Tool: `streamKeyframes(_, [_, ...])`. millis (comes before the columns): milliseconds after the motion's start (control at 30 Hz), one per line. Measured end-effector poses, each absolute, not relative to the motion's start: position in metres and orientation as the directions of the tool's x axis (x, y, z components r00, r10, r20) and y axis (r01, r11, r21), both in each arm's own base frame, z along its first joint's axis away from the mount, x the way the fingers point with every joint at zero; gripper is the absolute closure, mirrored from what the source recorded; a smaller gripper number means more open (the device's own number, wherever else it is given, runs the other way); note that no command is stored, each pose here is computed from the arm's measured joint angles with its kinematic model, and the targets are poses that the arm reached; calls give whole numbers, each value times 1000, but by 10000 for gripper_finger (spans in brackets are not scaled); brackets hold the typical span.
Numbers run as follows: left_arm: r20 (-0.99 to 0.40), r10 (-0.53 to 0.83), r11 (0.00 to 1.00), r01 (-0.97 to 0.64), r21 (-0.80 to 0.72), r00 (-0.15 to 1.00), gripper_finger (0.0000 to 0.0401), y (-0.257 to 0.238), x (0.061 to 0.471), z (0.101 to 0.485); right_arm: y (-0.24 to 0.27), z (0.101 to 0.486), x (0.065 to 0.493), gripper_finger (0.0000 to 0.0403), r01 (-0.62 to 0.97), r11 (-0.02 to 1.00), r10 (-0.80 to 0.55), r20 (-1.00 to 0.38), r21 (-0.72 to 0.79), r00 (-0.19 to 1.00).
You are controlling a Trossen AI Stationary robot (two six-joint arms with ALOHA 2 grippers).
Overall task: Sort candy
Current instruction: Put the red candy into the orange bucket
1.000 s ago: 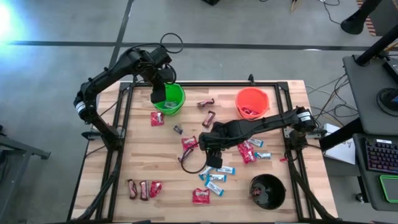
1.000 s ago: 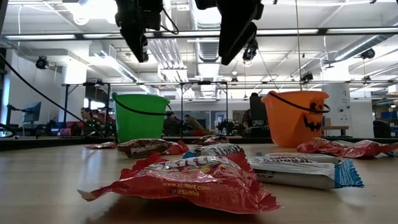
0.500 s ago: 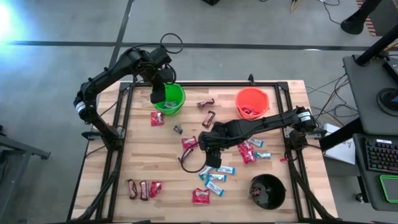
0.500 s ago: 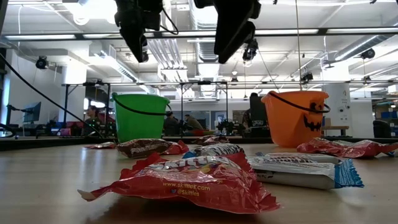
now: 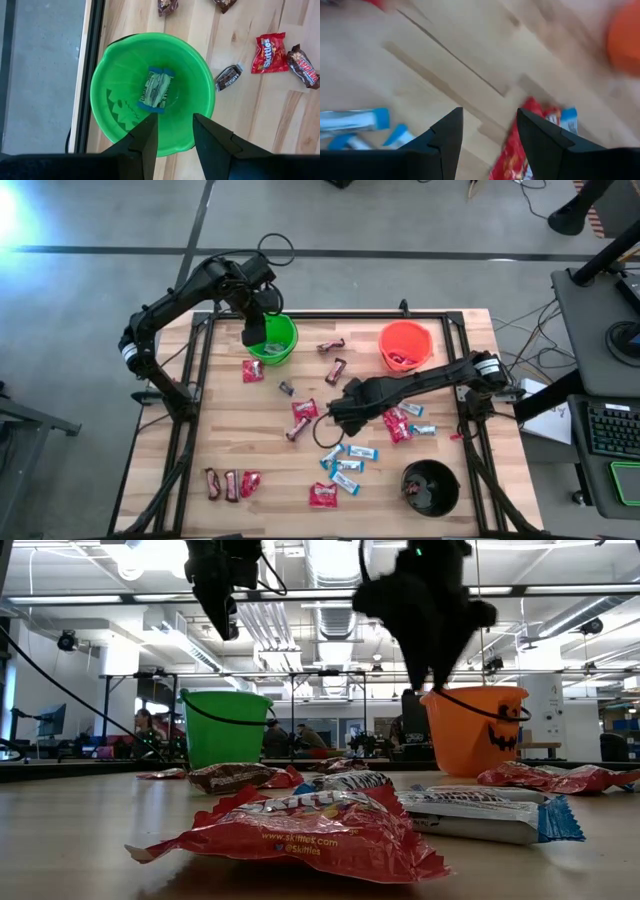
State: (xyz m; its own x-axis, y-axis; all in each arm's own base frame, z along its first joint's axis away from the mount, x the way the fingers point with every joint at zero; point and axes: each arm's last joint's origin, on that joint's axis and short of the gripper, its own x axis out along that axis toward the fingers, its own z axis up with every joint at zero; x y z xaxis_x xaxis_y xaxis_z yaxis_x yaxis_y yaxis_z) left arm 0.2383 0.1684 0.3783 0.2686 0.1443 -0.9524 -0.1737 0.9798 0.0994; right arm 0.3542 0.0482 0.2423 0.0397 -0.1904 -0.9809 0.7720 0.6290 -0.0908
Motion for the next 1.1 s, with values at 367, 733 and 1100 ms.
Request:
streamKeyframes(367, [-953, 144, 981, -164, 103, 268, 295, 168, 238, 378, 48, 211, 338, 225, 816, 548, -205, -975, -183, -81])
streamKeyframes(733, [-953, 145, 981, -164, 103, 267, 295, 168, 238, 378, 45, 210, 315, 225, 873, 473, -167, -985, -120, -45])
streamKeyframes(1100, [-951, 148, 981, -165, 106, 271, 295, 169, 239, 378, 39, 214, 280, 225, 888, 460, -148, -987, -8, 68])
